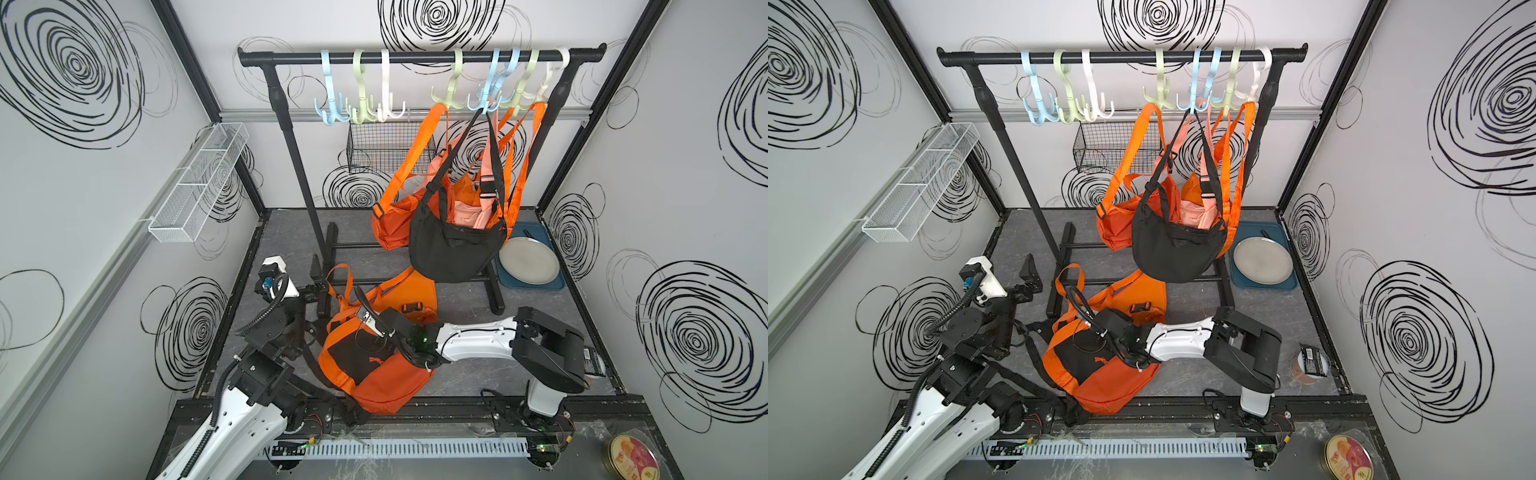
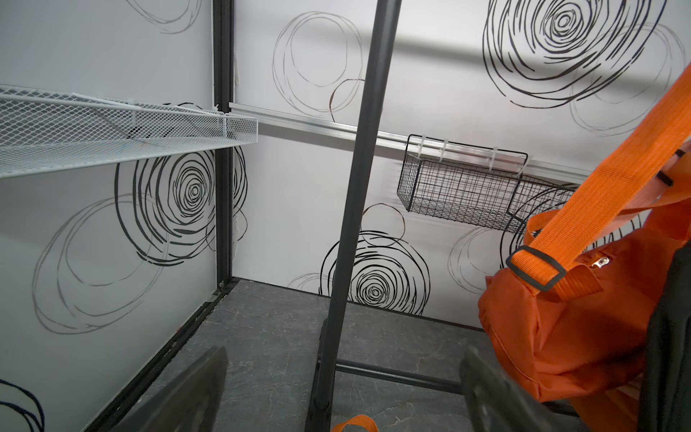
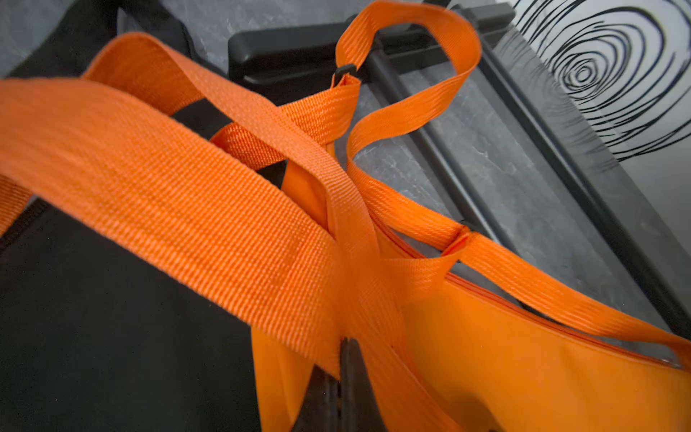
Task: Hang the bag on a hook
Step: Pick up the bag from the bag.
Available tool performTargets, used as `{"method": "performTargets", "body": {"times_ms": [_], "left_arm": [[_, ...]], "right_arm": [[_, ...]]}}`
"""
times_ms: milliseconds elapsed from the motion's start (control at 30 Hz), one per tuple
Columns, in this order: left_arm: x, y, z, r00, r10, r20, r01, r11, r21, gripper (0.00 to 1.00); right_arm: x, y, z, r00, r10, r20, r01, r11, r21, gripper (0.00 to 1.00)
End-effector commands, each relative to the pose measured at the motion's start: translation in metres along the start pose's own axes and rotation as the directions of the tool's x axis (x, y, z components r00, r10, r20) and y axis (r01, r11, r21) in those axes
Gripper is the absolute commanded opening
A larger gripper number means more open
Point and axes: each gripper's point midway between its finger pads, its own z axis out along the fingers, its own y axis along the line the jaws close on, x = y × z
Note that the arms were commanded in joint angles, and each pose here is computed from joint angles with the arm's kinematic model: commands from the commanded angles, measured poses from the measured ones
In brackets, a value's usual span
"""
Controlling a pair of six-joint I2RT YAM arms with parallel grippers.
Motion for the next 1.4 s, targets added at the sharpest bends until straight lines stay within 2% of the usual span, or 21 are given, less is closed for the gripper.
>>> {"method": "performTargets", "body": {"times_ms": [0, 133, 300, 367, 500, 600, 667, 733, 900, 1067, 1167, 1233, 1367], "left_arm": [[-0.02, -0.014, -0.002, 0.999, -0.011, 0.053, 0.007, 0.997, 0.078, 0.99], [-0.026, -0.036, -0.007, 0.998, 0.0, 0.06, -0.013, 0.979, 0.204, 0.99], [-0.043, -0.067, -0.02, 0.997, -0.005, 0.082, -0.027, 0.926, 0.378, 0.97], [-0.045, -0.085, -0.028, 0.997, 0.005, 0.075, -0.039, 0.887, 0.46, 0.95], [-0.036, -0.128, -0.052, 0.997, 0.068, 0.039, -0.077, 0.776, 0.625, 0.92], [-0.025, -0.15, -0.072, 0.99, 0.137, 0.013, -0.109, 0.722, 0.684, 0.9], [-0.014, -0.153, -0.078, 0.984, 0.18, -0.003, -0.13, 0.719, 0.682, 0.9], [-0.002, -0.152, -0.081, 0.978, 0.207, -0.029, -0.136, 0.736, 0.663, 0.88], [0.037, -0.133, -0.085, 0.964, 0.174, -0.199, -0.03, 0.819, 0.573, 0.86], [0.079, -0.132, -0.101, 0.933, 0.167, -0.319, 0.046, 0.823, 0.566, 0.84], [0.105, -0.137, -0.11, 0.909, 0.214, -0.357, 0.024, 0.829, 0.559, 0.83], [0.119, -0.134, -0.11, 0.898, 0.242, -0.367, -0.015, 0.851, 0.525, 0.81], [0.142, -0.125, -0.103, 0.888, 0.233, -0.396, -0.03, 0.889, 0.456, 0.7]], "right_arm": [[-0.039, -0.032, -0.032, 0.991, 0.069, 0.112, -0.073, 0.997, 0.028, 0.0], [-0.066, -0.056, -0.061, 0.98, 0.091, 0.176, -0.102, 0.993, 0.054, 0.0], [-0.095, -0.081, -0.098, 0.965, 0.102, 0.243, -0.129, 0.987, 0.097, 0.0], [-0.102, -0.087, -0.108, 0.956, 0.102, 0.276, -0.138, 0.984, 0.115, 0.0], [-0.115, -0.108, -0.13, 0.947, 0.109, 0.303, -0.167, 0.971, 0.171, 0.0], [-0.125, -0.121, -0.141, 0.948, 0.112, 0.297, -0.179, 0.961, 0.212, 0.0], [-0.126, -0.123, -0.144, 0.95, 0.116, 0.29, -0.183, 0.959, 0.217, 0.0], [-0.122, -0.122, -0.14, 0.955, 0.122, 0.272, -0.185, 0.958, 0.218, 0.0], [-0.098, -0.123, -0.124, 0.967, 0.173, 0.187, -0.217, 0.943, 0.253, 0.0], [-0.098, -0.133, -0.127, 0.951, 0.236, 0.198, -0.281, 0.929, 0.24, 0.0], [-0.101, -0.138, -0.13, 0.945, 0.259, 0.198, -0.303, 0.924, 0.234, 0.0], [-0.104, -0.139, -0.133, 0.944, 0.259, 0.204, -0.304, 0.924, 0.231, 0.0], [-0.104, -0.136, -0.138, 0.939, 0.271, 0.212, -0.314, 0.927, 0.206, 0.0]]}}
